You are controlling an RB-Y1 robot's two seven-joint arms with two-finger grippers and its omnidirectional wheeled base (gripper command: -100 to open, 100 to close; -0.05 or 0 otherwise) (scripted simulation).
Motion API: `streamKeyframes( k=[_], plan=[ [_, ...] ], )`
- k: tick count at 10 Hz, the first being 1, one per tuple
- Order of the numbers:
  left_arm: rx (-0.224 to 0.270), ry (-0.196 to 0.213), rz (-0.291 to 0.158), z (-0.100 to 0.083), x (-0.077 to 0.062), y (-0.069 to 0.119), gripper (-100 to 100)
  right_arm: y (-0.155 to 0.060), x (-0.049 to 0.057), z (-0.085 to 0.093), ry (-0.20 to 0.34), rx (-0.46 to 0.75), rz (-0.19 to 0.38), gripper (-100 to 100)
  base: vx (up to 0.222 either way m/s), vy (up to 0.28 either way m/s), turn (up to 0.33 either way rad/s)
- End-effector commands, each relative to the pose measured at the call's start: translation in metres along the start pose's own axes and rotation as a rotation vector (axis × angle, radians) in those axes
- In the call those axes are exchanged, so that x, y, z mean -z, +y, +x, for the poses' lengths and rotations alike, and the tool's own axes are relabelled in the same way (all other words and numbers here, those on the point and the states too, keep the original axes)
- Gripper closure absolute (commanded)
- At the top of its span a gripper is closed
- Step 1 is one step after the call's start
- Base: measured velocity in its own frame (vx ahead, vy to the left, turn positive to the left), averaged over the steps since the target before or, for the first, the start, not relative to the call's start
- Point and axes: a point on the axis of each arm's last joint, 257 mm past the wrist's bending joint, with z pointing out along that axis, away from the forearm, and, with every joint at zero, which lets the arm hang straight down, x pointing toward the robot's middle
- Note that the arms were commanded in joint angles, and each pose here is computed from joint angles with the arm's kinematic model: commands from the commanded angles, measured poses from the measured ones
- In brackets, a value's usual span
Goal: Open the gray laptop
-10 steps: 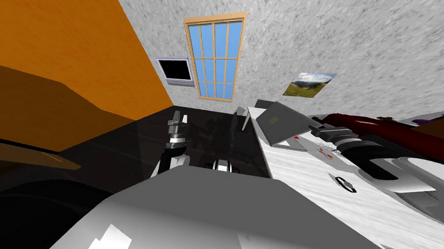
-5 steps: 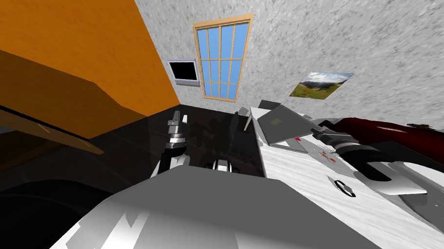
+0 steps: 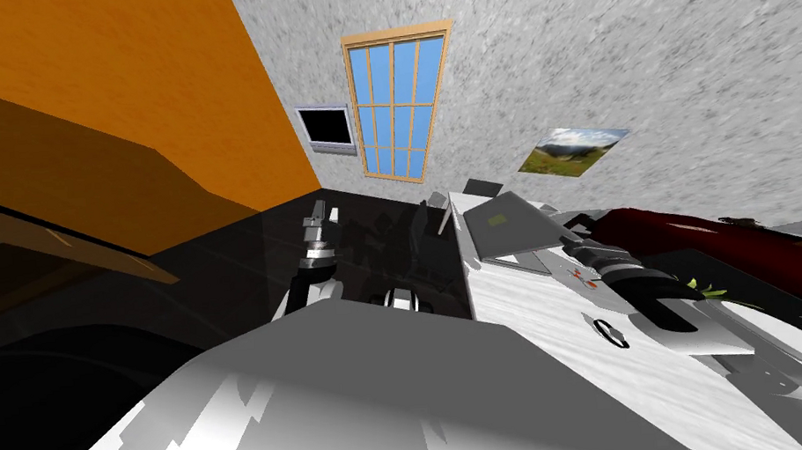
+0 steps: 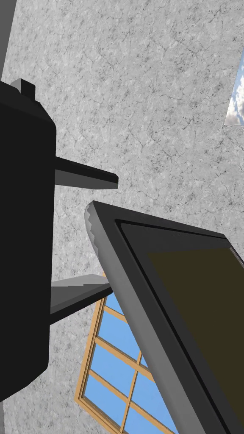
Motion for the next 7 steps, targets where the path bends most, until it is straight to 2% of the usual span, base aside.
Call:
streamKeyframes(
  k=[1,4,6,7],
  plan=[
    [0.000,0.000,0.000,0.000,0.000,0.000,0,0.017,0.007,0.037,0.033,-0.086,-0.050,100,0.043,-0.017,-0.142],
    [0.000,0.000,0.000,0.000,0.000,0.000,0,0.018,0.007,0.037,0.033,-0.086,-0.053,100,0.008,-0.003,-0.025],
    [0.000,0.000,0.000,0.000,0.000,0.000,0,0.032,0.014,0.059,0.042,-0.166,-0.086,100,0.038,-0.015,-0.124],
    [0.000,0.000,0.000,0.000,0.000,0.000,0,0.032,0.014,0.059,0.042,-0.166,-0.087,100,0.033,-0.013,-0.109]
  ],
)
